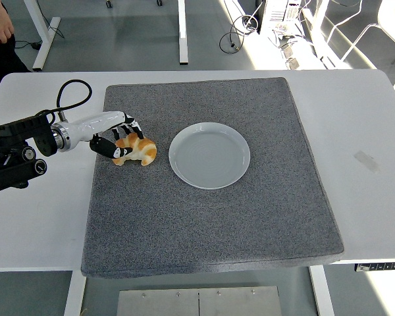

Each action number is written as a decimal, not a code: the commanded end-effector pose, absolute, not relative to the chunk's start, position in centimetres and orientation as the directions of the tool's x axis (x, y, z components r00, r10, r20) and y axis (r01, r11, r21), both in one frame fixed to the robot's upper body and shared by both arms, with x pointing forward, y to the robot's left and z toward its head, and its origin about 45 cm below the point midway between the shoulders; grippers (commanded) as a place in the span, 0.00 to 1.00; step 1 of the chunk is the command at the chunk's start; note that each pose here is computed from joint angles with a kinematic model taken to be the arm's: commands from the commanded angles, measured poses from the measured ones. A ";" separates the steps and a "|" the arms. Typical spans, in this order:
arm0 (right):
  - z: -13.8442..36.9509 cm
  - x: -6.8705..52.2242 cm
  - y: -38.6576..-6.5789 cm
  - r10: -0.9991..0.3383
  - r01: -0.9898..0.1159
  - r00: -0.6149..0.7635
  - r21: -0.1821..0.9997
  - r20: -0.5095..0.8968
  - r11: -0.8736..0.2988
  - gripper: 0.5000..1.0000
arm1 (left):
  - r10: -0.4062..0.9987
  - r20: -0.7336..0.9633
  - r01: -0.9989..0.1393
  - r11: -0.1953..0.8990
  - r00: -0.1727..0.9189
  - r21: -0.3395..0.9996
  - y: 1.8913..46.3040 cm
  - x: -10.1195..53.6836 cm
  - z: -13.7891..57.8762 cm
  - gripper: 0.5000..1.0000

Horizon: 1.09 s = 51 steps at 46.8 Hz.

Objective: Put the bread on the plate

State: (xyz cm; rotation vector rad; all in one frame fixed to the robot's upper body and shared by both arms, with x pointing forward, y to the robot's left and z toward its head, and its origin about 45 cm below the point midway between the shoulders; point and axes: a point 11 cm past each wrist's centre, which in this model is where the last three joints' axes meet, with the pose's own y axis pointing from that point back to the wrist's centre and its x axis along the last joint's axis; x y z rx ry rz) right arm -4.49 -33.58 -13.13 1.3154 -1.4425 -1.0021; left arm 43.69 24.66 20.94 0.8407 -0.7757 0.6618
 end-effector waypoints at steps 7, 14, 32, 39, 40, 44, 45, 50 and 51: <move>-13.1 -4.5 -33.6 -0.995 -0.253 -0.015 0.962 0.101 0.101 1.00 | 0.195 0.817 -0.767 0.512 0.542 0.387 24.5 43.8 21.3 0.00; -13.1 -4.5 -33.6 -0.995 -0.253 -0.015 0.962 0.101 0.101 1.00 | 0.172 0.829 -0.766 0.514 0.532 0.385 24.4 43.8 21.3 0.00; -13.1 -4.5 -33.6 -0.995 -0.253 -0.015 0.962 0.099 0.100 1.00 | 0.251 0.854 -0.802 0.533 0.456 0.272 23.0 46.0 26.1 0.00; -13.1 -4.5 -33.6 -0.995 -0.253 -0.015 0.962 0.101 0.101 1.00 | 0.245 0.863 -0.800 0.543 0.442 0.256 22.5 46.5 27.4 0.00; -13.1 -4.5 -33.6 -0.995 -0.253 -0.015 0.962 0.099 0.100 1.00 | 0.243 0.865 -0.800 0.544 0.439 0.253 22.5 46.5 27.5 0.00; -13.1 -4.5 -33.6 -0.995 -0.253 -0.015 0.962 0.099 0.100 1.00 | 0.236 0.872 -0.798 0.551 0.429 0.244 22.1 46.7 28.2 0.00; -13.1 -4.5 -33.6 -0.995 -0.253 -0.015 0.962 0.099 0.100 1.00 | 0.232 0.875 -0.797 0.554 0.426 0.241 22.0 46.8 28.4 0.00; -13.1 -4.5 -33.6 -0.995 -0.253 -0.015 0.962 0.101 0.101 1.00 | 0.215 0.880 -0.777 0.585 0.423 0.231 20.1 46.9 28.9 0.00; -13.1 -4.5 -33.6 -0.995 -0.253 -0.015 0.962 0.099 0.100 1.00 | 0.211 0.882 -0.775 0.588 0.422 0.230 19.9 46.9 29.0 0.00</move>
